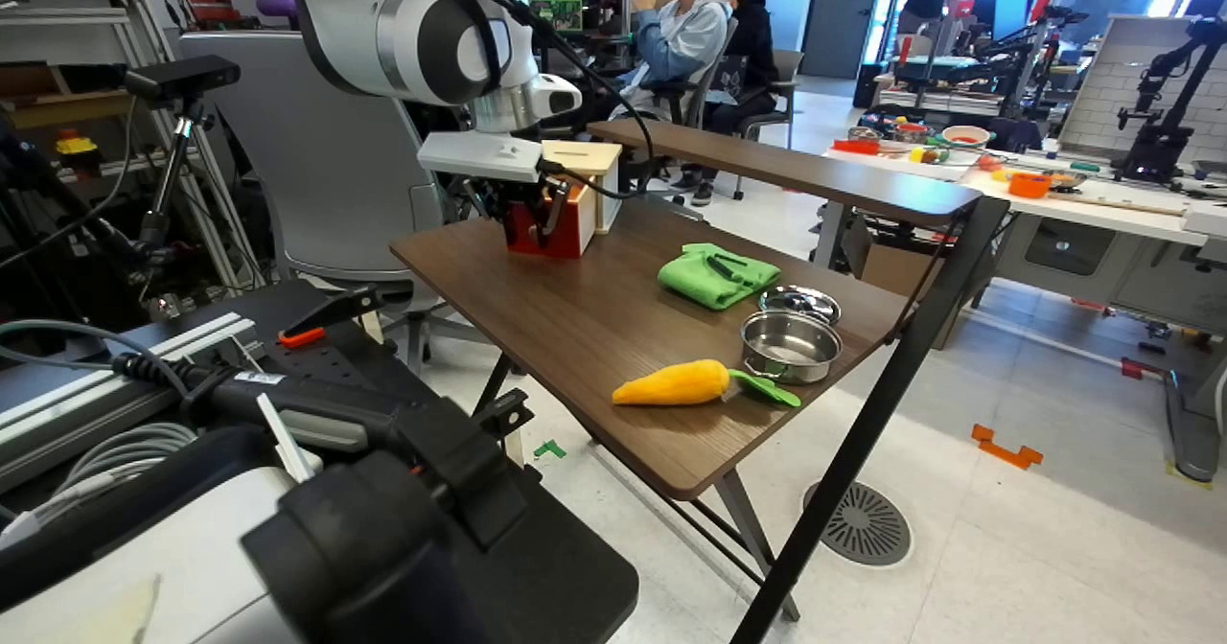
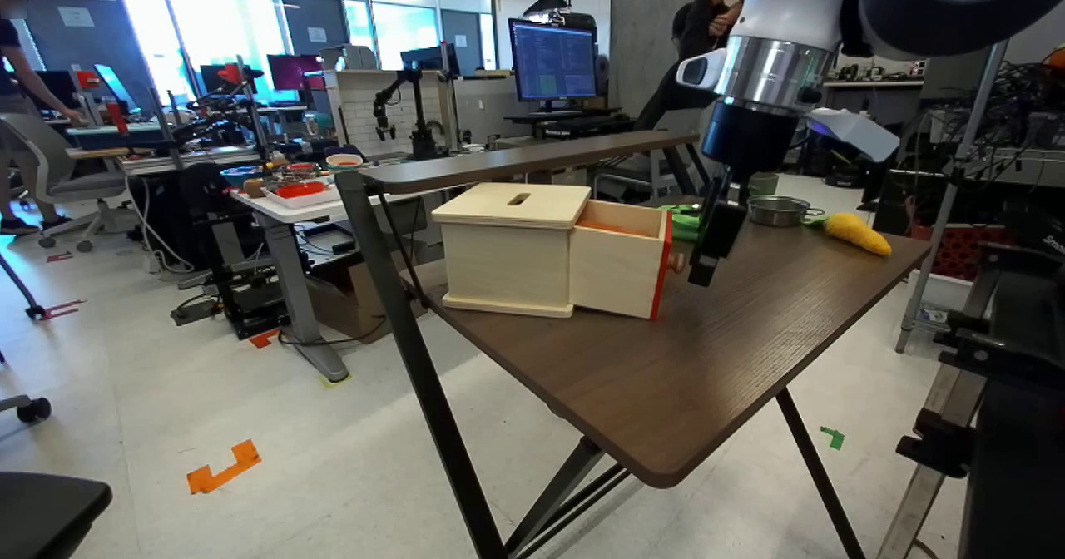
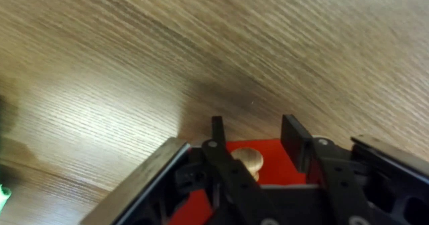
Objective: Open the drawer then put the carrot plushie in the drawer
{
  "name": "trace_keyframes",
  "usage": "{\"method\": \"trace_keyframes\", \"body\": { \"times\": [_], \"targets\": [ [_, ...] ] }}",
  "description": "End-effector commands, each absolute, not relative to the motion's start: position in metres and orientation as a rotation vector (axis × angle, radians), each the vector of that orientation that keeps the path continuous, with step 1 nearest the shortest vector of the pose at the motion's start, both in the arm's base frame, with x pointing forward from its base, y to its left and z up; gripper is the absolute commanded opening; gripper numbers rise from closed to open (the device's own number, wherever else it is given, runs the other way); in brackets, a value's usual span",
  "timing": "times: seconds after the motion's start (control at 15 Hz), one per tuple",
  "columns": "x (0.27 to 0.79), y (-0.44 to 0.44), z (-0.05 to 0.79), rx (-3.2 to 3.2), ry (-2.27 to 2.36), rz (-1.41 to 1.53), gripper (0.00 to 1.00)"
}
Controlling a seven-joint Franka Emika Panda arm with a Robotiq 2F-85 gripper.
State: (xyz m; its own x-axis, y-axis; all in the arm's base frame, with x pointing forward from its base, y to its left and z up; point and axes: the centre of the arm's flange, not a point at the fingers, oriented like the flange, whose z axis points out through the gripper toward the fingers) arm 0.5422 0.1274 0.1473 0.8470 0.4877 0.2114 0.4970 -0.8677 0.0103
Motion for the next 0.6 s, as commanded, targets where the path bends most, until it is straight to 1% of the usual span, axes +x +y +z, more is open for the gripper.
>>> {"method": "trace_keyframes", "body": {
  "times": [0.0, 0.13, 0.2, 0.53],
  "targets": [
    [0.533, 0.124, 0.153, -2.970, -0.839, -0.237, 0.81],
    [0.532, 0.123, 0.153, -2.972, -0.846, -0.208, 0.95],
    [0.532, 0.123, 0.154, -2.977, -0.848, -0.201, 0.99],
    [0.527, 0.105, 0.186, -3.044, -0.795, -0.171, 1.00]
  ]
}}
